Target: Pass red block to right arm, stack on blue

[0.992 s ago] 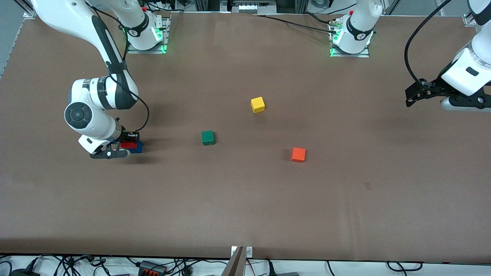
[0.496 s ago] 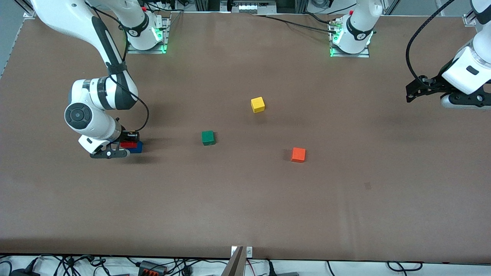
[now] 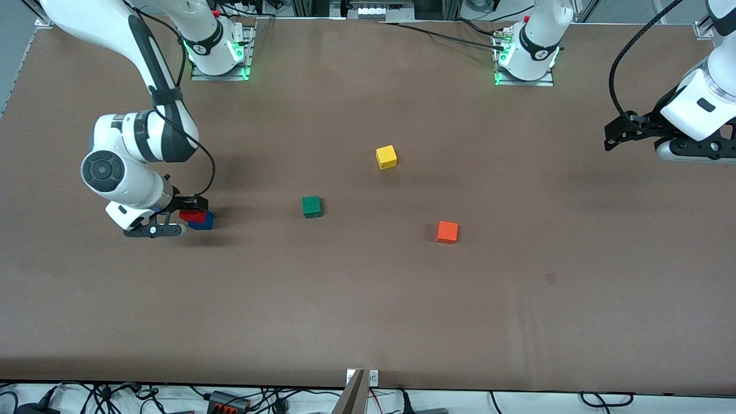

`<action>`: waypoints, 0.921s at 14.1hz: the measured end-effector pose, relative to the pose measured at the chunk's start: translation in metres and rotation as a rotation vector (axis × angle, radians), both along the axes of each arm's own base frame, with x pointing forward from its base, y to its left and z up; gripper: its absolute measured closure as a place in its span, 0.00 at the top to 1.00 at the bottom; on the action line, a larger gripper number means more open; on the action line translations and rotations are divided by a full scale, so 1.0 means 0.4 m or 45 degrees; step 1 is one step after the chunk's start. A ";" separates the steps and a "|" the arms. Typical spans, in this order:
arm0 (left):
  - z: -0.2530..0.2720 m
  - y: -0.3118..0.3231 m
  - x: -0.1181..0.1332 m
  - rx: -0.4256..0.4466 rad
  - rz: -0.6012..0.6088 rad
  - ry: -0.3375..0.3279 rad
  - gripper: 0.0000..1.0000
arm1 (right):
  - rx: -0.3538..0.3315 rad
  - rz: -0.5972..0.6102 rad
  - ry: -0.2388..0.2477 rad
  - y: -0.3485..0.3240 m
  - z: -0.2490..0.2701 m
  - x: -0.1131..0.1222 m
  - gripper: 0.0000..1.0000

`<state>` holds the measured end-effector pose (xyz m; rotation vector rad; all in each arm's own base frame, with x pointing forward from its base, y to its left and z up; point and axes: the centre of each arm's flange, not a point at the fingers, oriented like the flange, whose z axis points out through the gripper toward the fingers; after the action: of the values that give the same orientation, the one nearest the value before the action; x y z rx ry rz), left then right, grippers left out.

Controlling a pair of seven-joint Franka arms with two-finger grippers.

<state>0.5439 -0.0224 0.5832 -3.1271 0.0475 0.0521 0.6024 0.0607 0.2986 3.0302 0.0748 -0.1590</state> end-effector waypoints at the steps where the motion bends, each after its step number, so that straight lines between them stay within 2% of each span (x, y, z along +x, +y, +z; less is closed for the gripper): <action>1: 0.000 0.000 0.000 0.000 0.000 0.000 1.00 | 0.003 -0.003 -0.011 0.001 0.045 0.012 1.00; 8: 0.005 0.000 0.000 0.000 0.000 -0.006 1.00 | 0.002 -0.047 -0.044 -0.011 0.430 0.088 1.00; 13: 0.006 0.000 0.000 0.000 0.000 -0.006 1.00 | 0.010 -0.099 -0.104 -0.071 0.574 0.105 1.00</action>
<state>0.5438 -0.0226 0.5857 -3.1274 0.0479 0.0442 0.6445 0.0325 0.5283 3.0446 -0.0492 -0.0412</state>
